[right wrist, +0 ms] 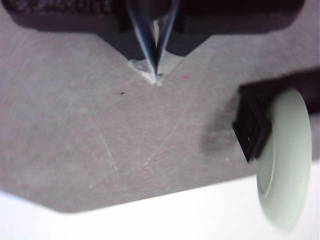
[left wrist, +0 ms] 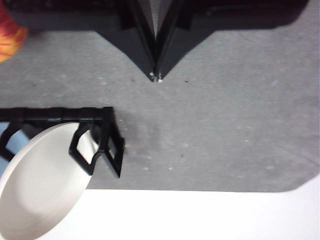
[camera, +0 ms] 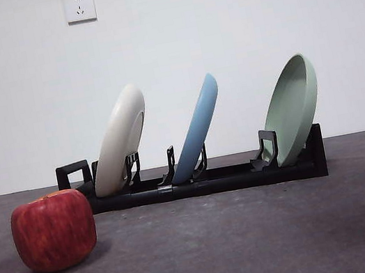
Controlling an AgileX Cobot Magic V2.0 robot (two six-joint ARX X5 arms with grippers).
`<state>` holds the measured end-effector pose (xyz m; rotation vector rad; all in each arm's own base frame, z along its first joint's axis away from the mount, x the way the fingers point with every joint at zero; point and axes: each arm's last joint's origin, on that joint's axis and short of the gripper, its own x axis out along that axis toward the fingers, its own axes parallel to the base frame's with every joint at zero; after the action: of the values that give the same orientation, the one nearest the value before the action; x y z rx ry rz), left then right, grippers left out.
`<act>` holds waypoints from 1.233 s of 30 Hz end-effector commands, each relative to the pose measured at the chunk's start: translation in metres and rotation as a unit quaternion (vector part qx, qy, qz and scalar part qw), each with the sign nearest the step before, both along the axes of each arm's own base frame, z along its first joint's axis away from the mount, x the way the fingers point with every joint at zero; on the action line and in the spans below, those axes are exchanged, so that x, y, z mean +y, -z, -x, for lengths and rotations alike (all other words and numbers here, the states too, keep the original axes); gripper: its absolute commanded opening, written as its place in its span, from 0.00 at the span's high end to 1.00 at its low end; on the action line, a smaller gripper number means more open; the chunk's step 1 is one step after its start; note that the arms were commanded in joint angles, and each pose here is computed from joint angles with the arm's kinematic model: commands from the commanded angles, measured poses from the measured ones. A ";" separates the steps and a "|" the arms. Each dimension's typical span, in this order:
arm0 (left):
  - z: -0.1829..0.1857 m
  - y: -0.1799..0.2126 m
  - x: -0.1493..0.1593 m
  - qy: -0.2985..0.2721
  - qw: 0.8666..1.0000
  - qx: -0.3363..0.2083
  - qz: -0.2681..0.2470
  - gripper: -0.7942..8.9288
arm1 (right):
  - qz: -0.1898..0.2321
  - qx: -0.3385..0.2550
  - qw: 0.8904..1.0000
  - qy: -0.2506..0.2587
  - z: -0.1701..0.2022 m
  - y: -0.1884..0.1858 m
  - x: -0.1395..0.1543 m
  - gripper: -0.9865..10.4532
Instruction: Take the yellow plate from the plate rack,put the plate on the table,take the apple from the table,put the apple in the plate
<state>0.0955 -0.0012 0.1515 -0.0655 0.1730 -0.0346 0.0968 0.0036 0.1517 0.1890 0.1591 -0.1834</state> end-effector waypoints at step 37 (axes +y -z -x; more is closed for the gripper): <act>-0.109 -0.182 -0.014 0.214 0.960 0.124 0.133 0.62 | -0.025 0.101 0.964 -0.244 -0.065 -0.193 0.022 0.59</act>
<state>0.2003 -0.0145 0.3321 -0.2946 0.4266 -0.4659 0.1598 0.0251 0.3446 0.1951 0.4020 0.2899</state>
